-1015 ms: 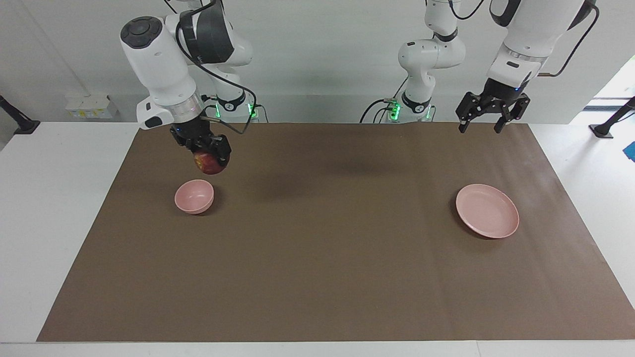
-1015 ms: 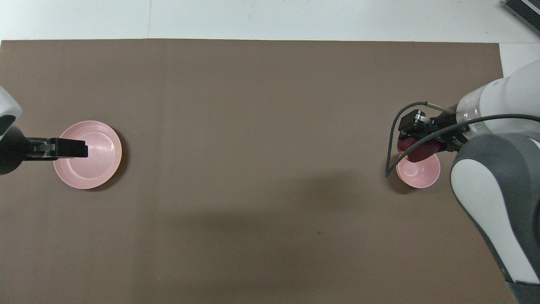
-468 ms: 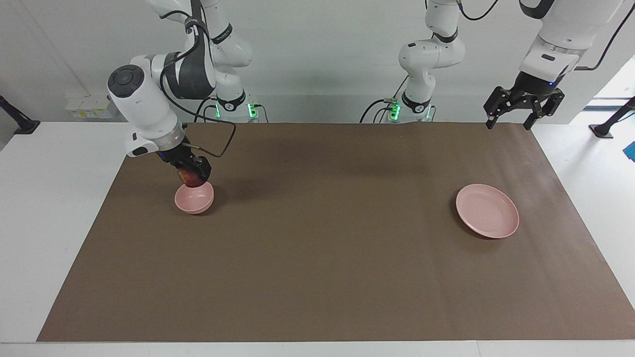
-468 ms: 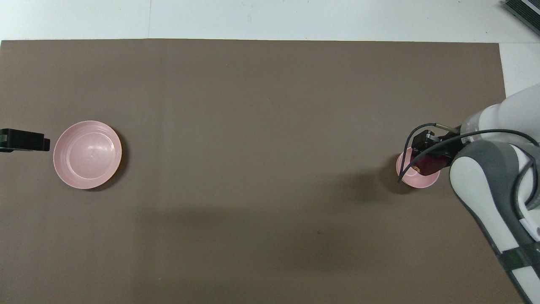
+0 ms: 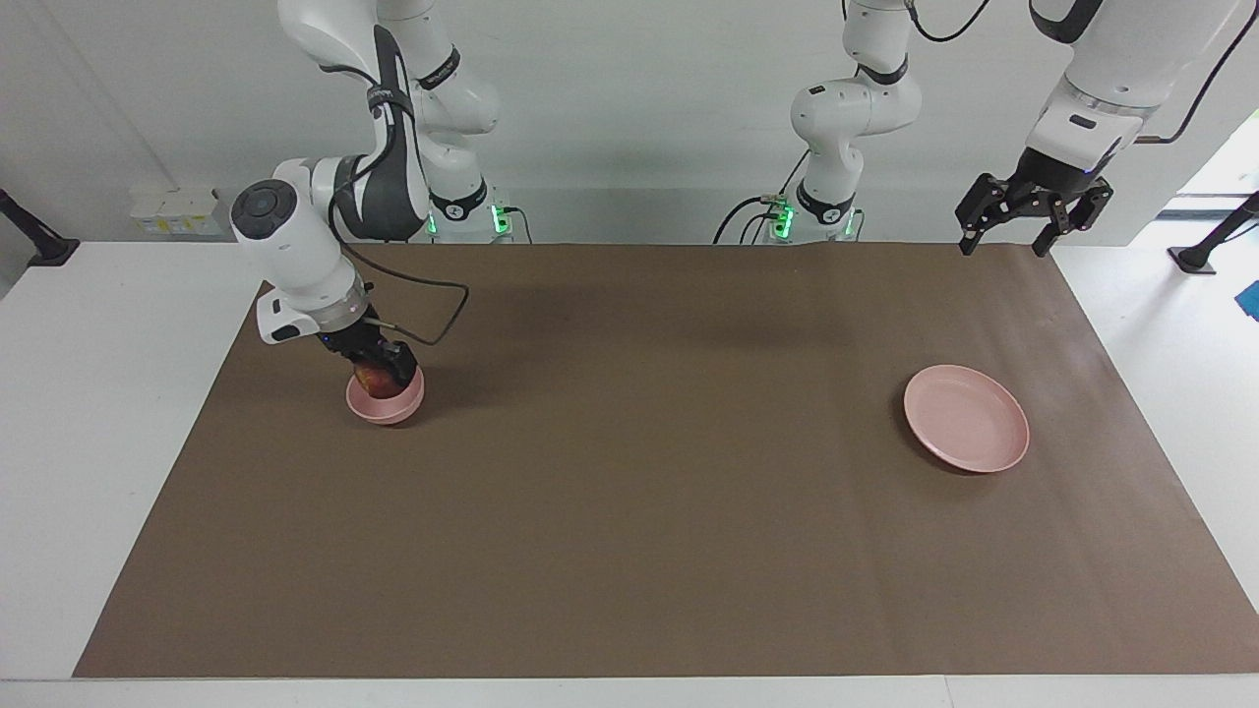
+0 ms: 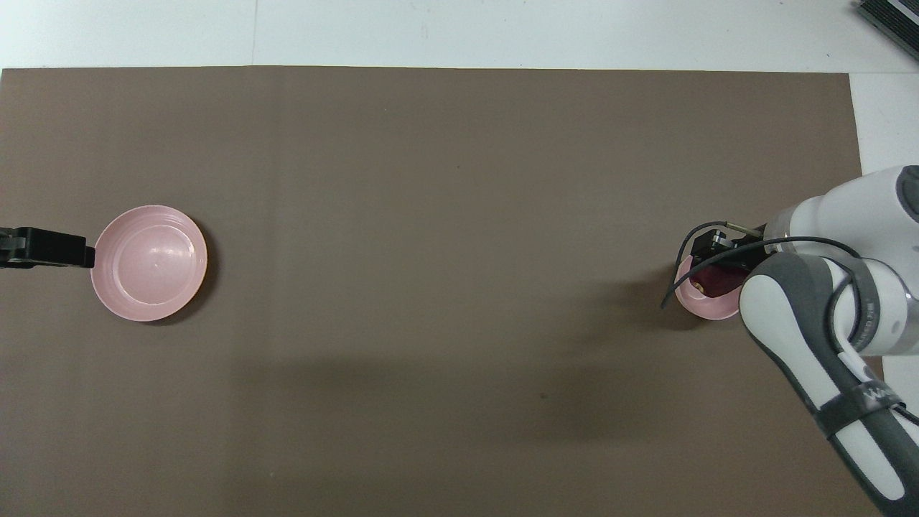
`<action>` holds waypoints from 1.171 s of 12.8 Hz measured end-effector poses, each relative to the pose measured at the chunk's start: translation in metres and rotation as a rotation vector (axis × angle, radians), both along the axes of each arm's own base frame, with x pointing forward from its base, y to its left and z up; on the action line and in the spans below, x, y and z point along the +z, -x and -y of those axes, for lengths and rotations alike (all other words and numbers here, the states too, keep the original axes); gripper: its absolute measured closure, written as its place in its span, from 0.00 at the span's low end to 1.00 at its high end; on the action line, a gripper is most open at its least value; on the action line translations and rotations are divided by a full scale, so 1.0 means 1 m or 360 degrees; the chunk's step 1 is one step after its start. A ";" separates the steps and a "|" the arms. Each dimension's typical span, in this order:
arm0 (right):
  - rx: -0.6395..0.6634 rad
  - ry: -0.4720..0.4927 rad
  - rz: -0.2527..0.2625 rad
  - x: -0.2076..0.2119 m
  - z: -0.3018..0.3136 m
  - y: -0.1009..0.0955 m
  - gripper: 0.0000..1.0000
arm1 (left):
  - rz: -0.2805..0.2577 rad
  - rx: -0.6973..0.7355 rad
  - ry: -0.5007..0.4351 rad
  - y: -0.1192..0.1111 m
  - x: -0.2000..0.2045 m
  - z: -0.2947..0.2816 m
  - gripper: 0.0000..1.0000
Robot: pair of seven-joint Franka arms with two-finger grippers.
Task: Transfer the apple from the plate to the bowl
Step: 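Lower the apple into the pink bowl and open the right gripper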
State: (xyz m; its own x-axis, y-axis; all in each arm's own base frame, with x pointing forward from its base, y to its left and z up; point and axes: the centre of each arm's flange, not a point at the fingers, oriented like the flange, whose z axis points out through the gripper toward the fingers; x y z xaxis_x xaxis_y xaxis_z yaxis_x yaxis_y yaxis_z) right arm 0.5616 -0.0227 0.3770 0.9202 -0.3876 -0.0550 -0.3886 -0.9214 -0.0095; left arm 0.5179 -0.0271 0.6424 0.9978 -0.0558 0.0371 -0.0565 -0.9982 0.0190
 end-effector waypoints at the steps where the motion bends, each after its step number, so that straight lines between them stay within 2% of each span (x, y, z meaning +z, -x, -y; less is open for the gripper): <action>1: -0.0007 0.0009 -0.0002 -0.013 0.006 0.000 0.21 | -0.0015 0.0007 0.0001 0.001 -0.002 0.006 0.00; 4: -0.0031 0.0034 -0.0013 -0.037 0.025 0.005 0.21 | -0.0025 0.0003 0.0005 0.000 -0.004 0.027 0.00; 7: -0.0043 0.0033 -0.0020 -0.038 0.023 0.006 0.20 | -0.0030 0.0013 0.0007 -0.003 -0.006 0.025 0.00; 9: -0.0057 0.0035 -0.0014 -0.029 0.023 0.001 0.04 | -0.0034 0.0020 0.0008 -0.003 -0.007 0.023 0.00; 10: -0.0054 0.0035 -0.0020 -0.022 0.022 -0.002 0.00 | -0.0034 0.0020 0.0008 -0.003 -0.007 0.023 0.00; 13: -0.0037 0.0035 -0.0020 0.009 0.019 -0.014 0.00 | -0.0034 0.0019 0.0008 -0.003 -0.007 0.024 0.00; 15: 0.0060 0.0033 0.0007 0.036 0.019 -0.024 0.00 | -0.0035 0.0019 0.0007 -0.003 -0.007 0.025 0.00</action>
